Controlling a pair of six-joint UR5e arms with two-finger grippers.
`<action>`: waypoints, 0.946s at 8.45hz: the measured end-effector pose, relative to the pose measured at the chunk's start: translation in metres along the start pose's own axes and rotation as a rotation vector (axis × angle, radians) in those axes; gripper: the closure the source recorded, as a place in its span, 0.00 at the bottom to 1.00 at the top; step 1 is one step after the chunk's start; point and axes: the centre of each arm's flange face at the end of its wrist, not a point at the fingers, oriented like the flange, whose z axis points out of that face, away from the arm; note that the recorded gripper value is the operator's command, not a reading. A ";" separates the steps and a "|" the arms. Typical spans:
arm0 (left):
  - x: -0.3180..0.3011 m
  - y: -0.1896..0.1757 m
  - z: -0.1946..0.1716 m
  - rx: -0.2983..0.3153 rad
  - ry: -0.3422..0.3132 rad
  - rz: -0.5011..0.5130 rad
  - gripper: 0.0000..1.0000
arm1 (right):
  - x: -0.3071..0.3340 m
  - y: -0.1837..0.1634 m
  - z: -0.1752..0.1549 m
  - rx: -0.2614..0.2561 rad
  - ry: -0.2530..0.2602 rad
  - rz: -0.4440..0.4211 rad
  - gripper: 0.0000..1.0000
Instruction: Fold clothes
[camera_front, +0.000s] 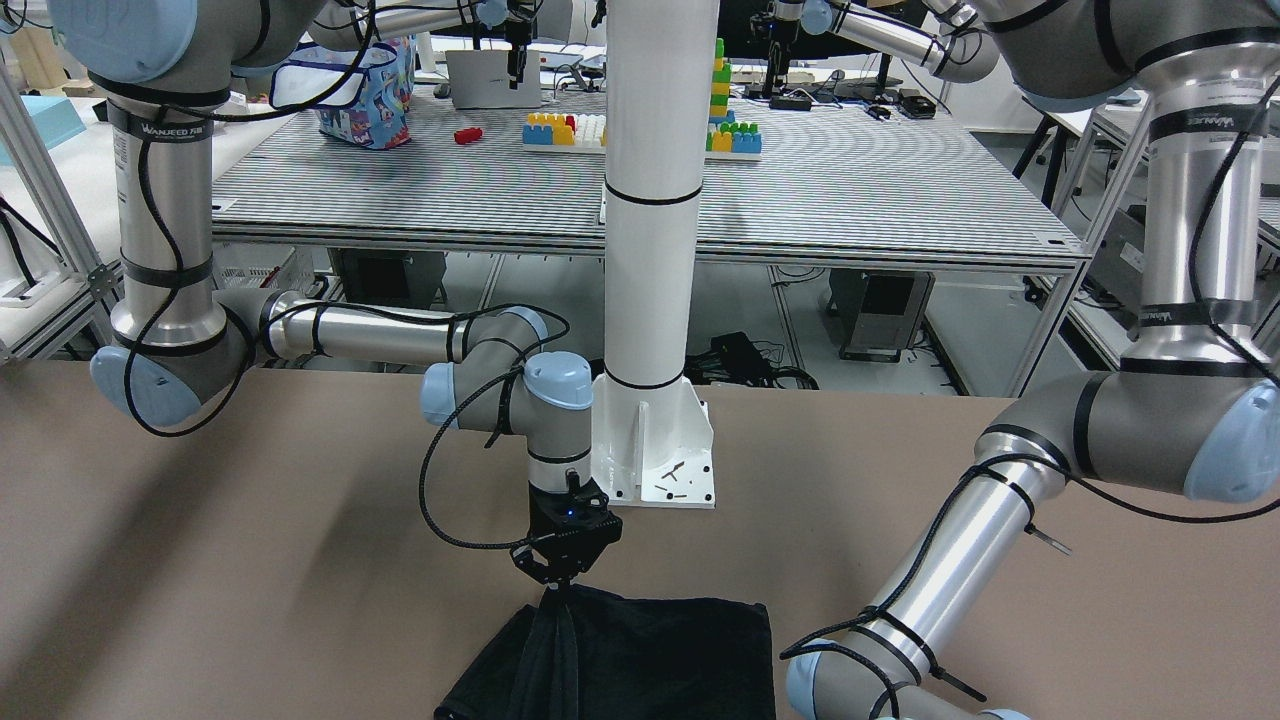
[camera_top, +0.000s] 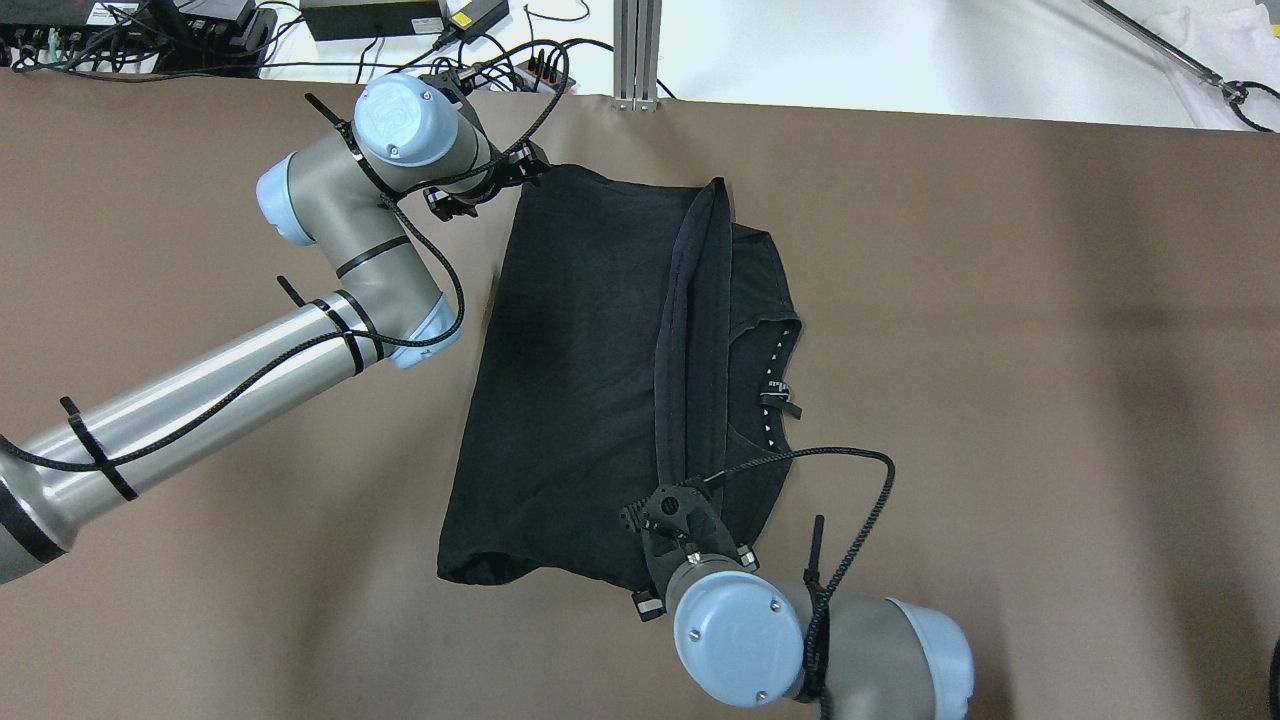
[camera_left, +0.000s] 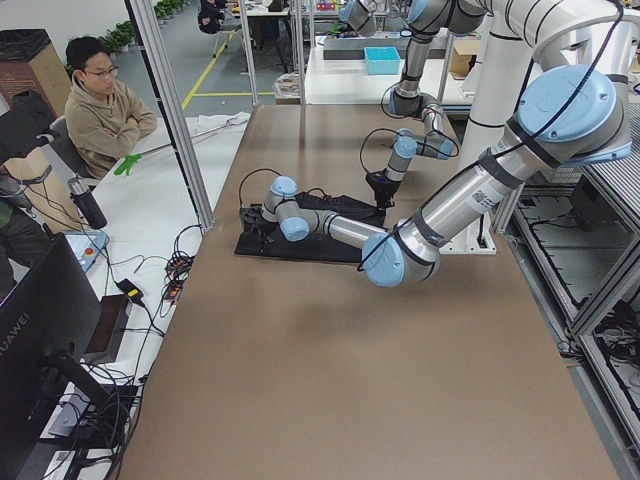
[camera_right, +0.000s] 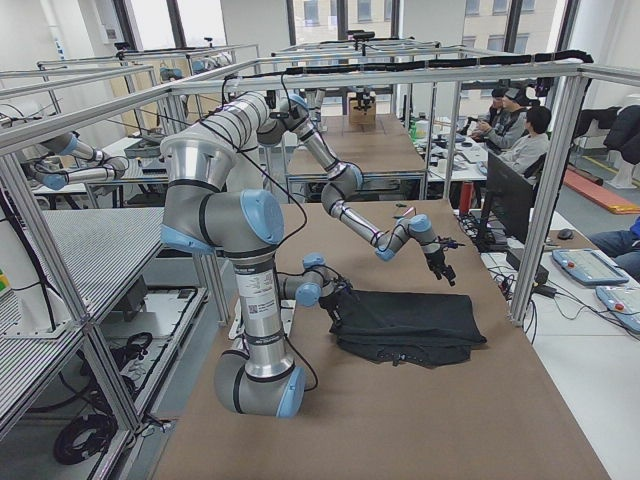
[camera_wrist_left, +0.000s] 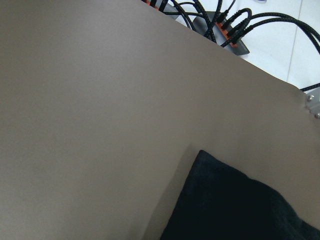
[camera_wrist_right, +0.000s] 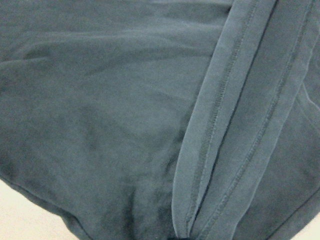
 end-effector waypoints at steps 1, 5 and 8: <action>0.000 0.001 0.000 -0.001 0.000 0.000 0.00 | 0.018 0.017 -0.013 -0.002 -0.002 0.005 1.00; 0.005 0.017 0.003 -0.015 0.004 -0.018 0.00 | 0.016 0.113 -0.035 -0.036 -0.004 0.276 0.05; 0.004 0.018 0.003 -0.017 0.004 -0.020 0.00 | 0.024 0.120 -0.036 -0.034 0.001 0.310 0.05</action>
